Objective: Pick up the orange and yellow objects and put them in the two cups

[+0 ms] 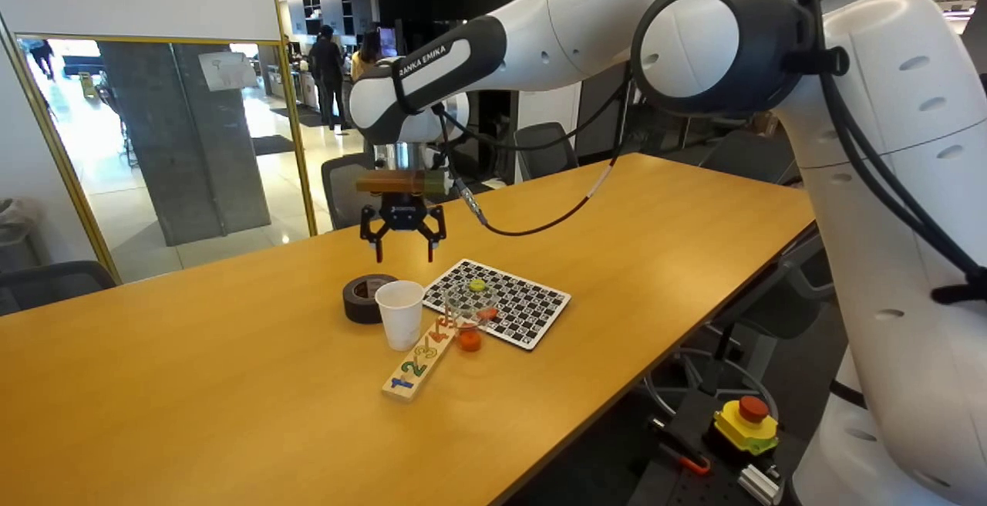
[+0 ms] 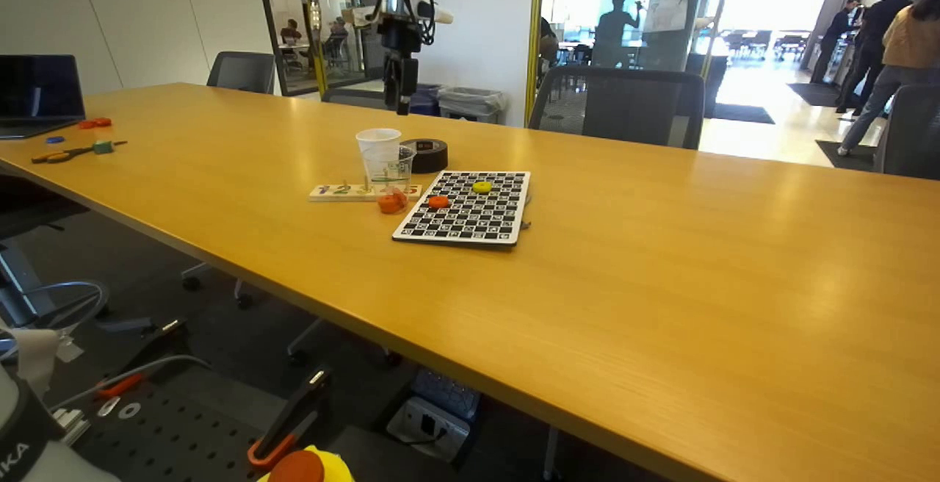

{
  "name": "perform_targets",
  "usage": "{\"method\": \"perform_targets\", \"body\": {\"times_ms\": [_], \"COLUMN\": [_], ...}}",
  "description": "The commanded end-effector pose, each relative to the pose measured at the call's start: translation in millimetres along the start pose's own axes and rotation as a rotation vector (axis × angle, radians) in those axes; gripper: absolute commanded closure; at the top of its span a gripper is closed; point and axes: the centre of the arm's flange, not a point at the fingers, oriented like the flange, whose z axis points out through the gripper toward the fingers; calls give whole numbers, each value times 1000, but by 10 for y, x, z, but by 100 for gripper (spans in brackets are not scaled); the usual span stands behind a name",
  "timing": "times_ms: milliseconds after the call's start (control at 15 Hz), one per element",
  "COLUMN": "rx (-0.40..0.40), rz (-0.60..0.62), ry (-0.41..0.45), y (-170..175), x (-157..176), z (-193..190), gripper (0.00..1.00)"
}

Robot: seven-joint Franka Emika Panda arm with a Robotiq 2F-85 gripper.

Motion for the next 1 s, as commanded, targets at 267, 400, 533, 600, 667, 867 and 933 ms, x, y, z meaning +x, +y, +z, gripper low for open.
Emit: {"method": "perform_targets", "body": {"times_ms": [267,400,533,600,667,867,933], "rx": [68,81,90,90,85,76,76], "rz": [179,233,275,292,306,350,360], "ry": [69,79,86,85,84,79,74], "y": [749,945,1107,1180,1228,1355,1389], "x": [14,58,81,82,72,40,35], "z": [-102,1,107,174,240,438,499], "gripper": [0,0,0,0,0,0,0]}}
